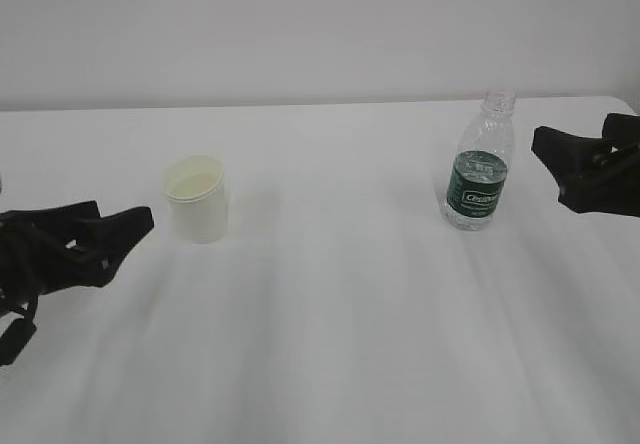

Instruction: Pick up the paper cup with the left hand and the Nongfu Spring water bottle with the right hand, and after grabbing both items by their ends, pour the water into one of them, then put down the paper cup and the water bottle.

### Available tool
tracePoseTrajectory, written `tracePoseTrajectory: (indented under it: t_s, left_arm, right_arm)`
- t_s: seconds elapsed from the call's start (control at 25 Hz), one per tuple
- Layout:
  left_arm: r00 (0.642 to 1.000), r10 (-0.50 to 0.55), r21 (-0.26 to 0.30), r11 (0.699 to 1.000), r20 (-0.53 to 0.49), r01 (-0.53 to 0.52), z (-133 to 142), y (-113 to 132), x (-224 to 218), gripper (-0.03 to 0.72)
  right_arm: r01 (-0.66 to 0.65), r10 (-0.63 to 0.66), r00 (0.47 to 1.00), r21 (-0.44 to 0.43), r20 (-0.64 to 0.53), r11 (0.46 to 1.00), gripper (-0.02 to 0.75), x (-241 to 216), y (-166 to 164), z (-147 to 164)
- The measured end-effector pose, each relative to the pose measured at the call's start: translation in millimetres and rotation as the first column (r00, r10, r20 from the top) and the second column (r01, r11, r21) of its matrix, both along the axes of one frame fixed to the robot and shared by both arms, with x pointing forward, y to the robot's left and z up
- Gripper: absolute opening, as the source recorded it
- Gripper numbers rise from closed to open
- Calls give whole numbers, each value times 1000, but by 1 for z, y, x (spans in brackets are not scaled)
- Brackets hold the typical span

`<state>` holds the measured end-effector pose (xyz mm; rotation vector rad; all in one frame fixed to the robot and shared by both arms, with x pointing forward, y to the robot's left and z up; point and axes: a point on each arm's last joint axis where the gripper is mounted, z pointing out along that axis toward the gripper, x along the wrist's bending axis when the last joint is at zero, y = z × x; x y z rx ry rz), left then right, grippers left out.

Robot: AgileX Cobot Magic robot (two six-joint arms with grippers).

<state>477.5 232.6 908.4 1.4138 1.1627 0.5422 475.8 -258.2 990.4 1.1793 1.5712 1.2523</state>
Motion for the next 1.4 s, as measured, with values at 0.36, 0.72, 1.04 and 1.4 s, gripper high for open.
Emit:
tracePoseTrajectory:
  t_s: [0.36, 0.72, 1.04, 1.4]
  left_arm:
    - [979, 68, -78, 995, 191, -54, 53, 6, -6, 571]
    - [955, 106, -69, 993, 275, -91, 98, 13, -28, 563]
    - [942, 140, -42, 990, 306, -134, 125, 22, -56, 550]
    - [938, 150, 13, 987, 312, -162, 140, 28, -83, 542]
  right_arm:
    - [36, -36, 999, -31, -4, 999, 590, 4, -3, 36]
    - [81, -79, 996, -43, 49, 996, 590, -13, -10, 90]
    - [109, -105, 990, -42, 90, 993, 590, -44, -16, 114]
    - [140, -138, 989, -57, 43, 988, 590, -68, -22, 120]
